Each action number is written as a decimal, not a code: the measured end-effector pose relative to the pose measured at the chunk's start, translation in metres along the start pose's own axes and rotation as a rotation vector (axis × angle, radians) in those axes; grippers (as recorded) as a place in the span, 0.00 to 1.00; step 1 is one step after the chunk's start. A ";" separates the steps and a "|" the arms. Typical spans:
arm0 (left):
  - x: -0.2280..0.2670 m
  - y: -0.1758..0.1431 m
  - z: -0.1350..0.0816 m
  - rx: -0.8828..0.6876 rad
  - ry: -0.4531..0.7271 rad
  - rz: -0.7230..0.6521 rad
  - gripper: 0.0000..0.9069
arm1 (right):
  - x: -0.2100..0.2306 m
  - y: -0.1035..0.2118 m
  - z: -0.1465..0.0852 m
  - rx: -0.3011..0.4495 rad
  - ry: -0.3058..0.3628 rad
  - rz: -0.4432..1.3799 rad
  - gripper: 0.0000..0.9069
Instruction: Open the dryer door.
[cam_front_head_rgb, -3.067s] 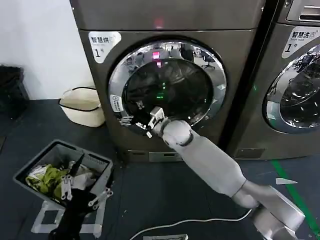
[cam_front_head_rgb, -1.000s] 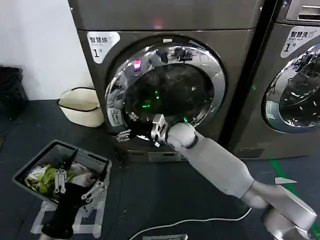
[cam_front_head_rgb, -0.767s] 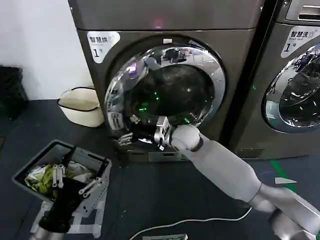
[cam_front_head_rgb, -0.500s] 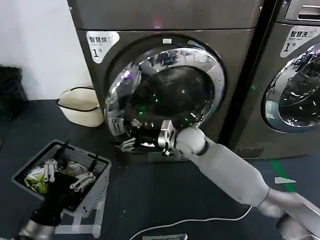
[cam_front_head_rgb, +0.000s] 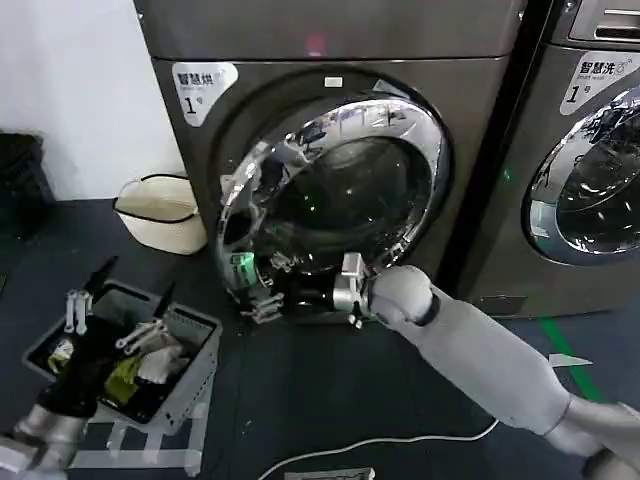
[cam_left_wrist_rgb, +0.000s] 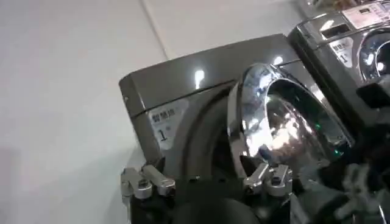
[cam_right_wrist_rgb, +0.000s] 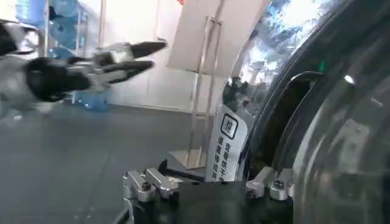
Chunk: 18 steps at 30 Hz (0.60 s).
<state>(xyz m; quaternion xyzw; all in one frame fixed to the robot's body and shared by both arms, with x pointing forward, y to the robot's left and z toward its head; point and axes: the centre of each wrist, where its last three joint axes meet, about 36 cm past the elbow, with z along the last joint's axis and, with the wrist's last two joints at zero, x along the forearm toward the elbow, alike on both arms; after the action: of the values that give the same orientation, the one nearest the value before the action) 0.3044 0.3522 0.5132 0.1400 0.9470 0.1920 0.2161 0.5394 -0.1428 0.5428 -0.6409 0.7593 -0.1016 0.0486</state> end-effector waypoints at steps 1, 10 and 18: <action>-0.003 0.001 0.001 -0.001 -0.002 0.006 1.00 | 0.002 0.001 -0.001 -0.002 -0.005 -0.004 1.00; -0.029 0.003 0.008 0.009 -0.025 0.094 1.00 | 0.030 0.012 -0.009 0.009 -0.014 -0.051 1.00; -0.053 -0.007 0.016 0.008 -0.046 0.206 1.00 | 0.059 0.024 -0.018 0.026 -0.024 -0.089 1.00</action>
<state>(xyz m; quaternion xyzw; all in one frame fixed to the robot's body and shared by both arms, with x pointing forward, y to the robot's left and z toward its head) 0.3563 0.3323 0.5160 0.2421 0.9230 0.2064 0.2163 0.5023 -0.1950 0.5584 -0.6747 0.7279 -0.1056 0.0616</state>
